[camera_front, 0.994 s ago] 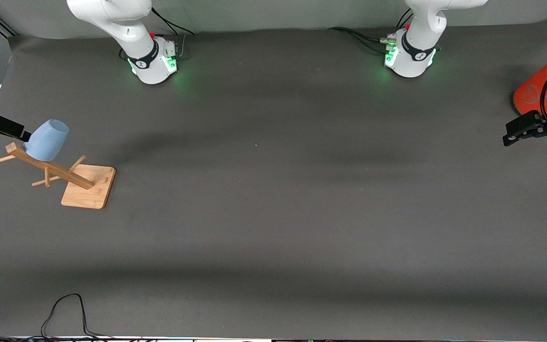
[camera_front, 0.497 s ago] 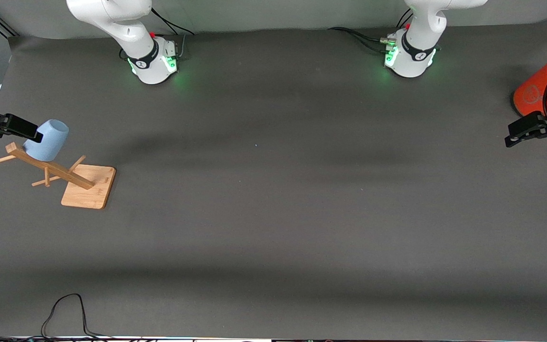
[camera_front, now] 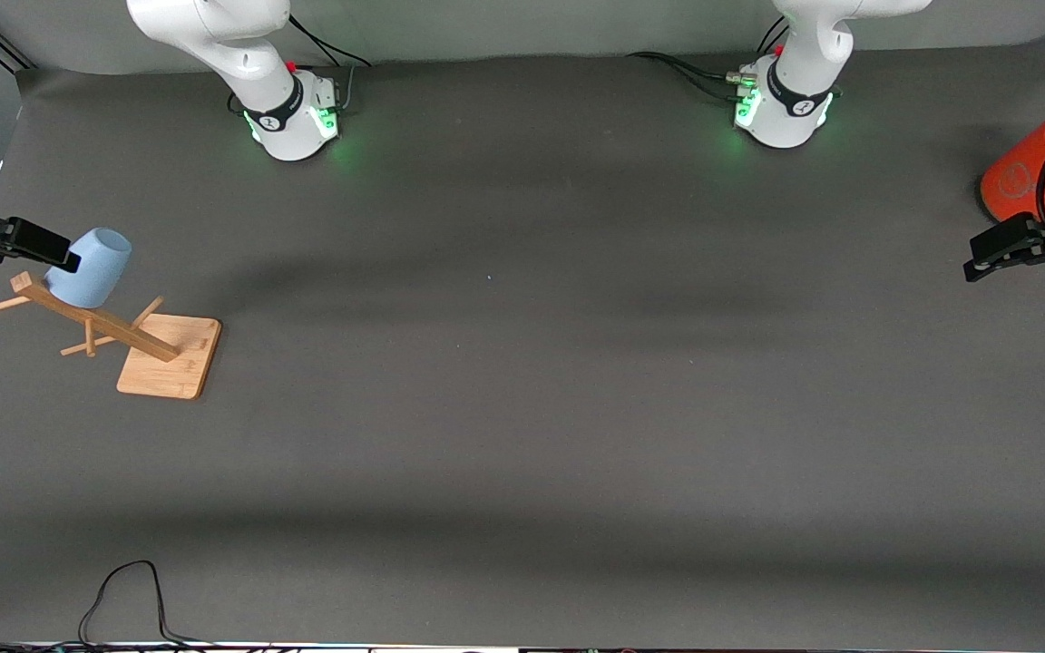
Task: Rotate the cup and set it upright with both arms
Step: 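Move the right gripper toward the blue cup on the wooden stand, then close the right gripper around the blue cup's base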
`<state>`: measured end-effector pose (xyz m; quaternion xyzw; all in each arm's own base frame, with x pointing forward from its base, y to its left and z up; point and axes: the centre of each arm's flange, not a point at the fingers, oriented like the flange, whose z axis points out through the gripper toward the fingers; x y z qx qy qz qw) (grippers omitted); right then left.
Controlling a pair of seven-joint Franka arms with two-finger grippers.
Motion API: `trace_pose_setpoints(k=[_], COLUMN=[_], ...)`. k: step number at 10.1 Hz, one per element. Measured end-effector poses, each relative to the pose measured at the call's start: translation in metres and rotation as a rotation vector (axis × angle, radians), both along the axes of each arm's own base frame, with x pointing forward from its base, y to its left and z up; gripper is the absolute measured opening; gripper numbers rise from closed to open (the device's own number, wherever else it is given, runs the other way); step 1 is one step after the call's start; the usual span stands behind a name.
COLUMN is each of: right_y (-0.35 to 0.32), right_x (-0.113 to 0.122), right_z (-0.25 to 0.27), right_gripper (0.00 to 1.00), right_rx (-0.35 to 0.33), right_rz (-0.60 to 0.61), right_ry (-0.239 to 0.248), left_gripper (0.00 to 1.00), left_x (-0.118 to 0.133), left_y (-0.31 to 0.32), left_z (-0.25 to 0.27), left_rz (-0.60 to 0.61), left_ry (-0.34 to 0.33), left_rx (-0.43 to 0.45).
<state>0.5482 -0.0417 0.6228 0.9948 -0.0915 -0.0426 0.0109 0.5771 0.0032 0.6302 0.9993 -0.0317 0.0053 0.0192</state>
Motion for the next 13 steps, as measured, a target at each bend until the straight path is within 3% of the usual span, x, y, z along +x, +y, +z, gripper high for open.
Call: trace_pose_setpoints(k=[4, 7, 11, 13], right_y=[-0.038, -0.070, -0.085, -0.087], right_x=[-0.031, -0.055, -0.056, -0.055], right_z=[-0.005, -0.012, -0.029, -0.034], right_gripper=[1.00, 1.00, 1.00, 1.00], right_rx=[0.011, 0.008, -0.022, -0.025], right_rz=[-0.139, -0.433, -0.784, -0.823], right_ry=[0.015, 0.023, 0.031, 0.023], left_gripper=[1.00, 1.00, 1.00, 1.00], left_x=[0.001, 0.001, 0.002, 0.003], left_y=[-0.001, -0.002, -0.002, -0.002], left_z=[0.001, 0.001, 0.001, 0.001], left_rz=[-0.001, -0.004, -0.003, -0.003], left_ry=[-0.008, -0.009, -0.018, -0.018], left_rx=[-0.001, -0.001, -0.001, -0.001])
